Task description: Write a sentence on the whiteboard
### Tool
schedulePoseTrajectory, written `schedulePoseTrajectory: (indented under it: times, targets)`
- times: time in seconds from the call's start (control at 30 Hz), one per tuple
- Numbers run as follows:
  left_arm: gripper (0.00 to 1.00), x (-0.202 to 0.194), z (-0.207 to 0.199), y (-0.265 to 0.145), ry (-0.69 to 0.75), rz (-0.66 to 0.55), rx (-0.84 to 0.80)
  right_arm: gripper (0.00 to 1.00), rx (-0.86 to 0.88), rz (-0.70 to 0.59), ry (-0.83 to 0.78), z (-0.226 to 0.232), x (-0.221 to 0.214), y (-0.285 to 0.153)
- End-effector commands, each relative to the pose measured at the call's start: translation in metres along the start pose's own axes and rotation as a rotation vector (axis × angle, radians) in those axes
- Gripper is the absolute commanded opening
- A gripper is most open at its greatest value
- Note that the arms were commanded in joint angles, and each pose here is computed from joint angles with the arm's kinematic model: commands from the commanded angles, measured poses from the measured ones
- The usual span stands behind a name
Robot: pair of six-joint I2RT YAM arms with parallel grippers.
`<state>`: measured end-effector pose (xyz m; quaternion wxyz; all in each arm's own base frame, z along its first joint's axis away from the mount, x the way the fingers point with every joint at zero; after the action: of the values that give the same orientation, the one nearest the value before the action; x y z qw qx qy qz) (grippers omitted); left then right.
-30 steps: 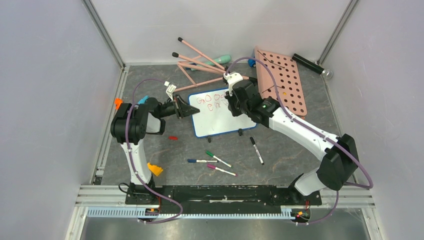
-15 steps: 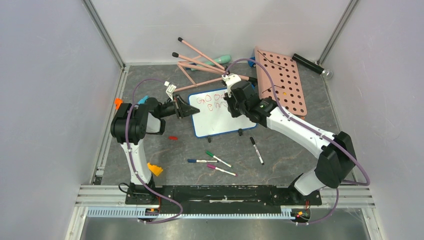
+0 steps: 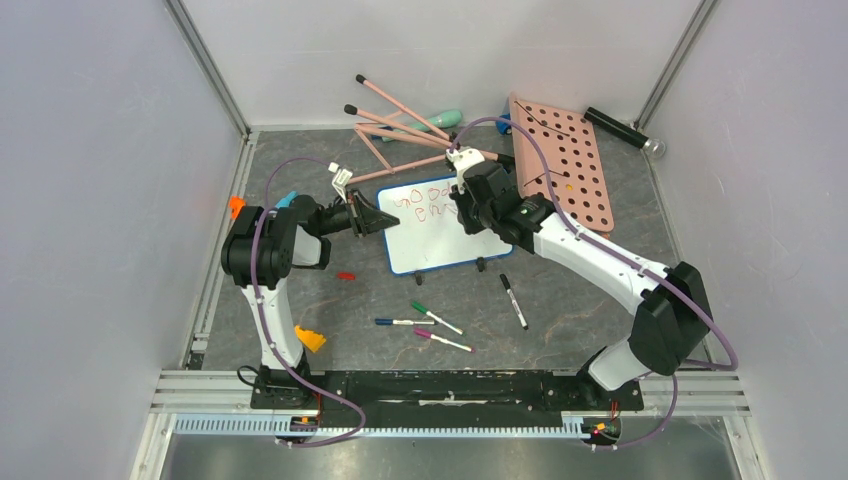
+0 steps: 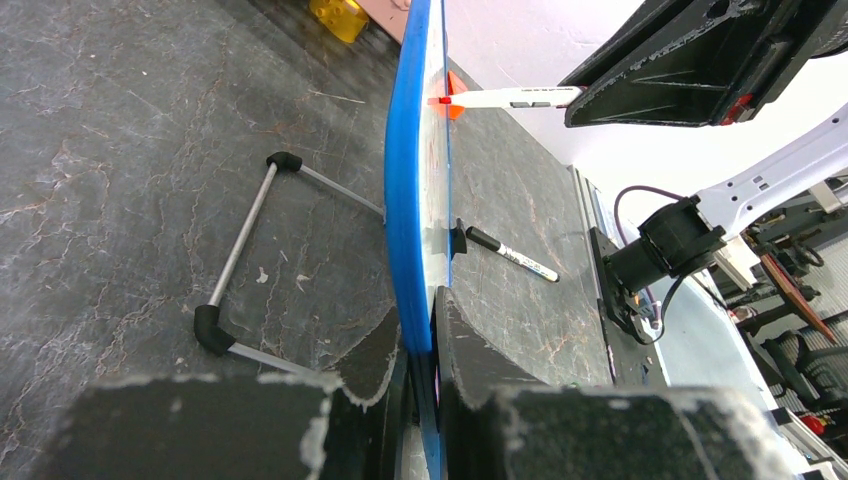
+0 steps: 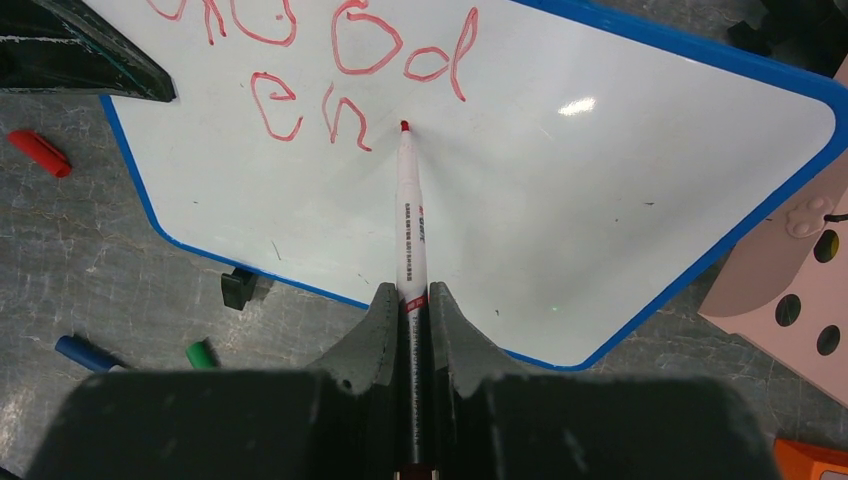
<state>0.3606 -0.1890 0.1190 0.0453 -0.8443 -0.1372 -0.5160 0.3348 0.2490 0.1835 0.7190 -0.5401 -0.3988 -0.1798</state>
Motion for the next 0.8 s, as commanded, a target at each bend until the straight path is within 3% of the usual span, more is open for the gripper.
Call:
schedulePoseTrajectory:
  times: [0.0,0.77]
  targets:
    - [0.02,0.009,0.009,-0.003,0.149,-0.033,0.013,0.00,-0.067,-0.021,0.017,-0.019,0.004,0.000]
    - [0.02,0.008,0.010,-0.003,0.149,-0.032,0.012,0.00,-0.055,-0.037,0.028,-0.022,0.015,0.001]
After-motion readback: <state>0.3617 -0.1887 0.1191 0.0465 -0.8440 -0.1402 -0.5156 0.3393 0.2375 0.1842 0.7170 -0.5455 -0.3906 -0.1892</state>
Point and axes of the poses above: each gripper's point midway between its finger pads, its own y axis out along the fingers, its own z axis along the line the jaws close on, x = y × z, the point moved 1 cm from there along -y, back along the fingers, and after that the axes turned 9 degrees about y, right-handed, at the moved point
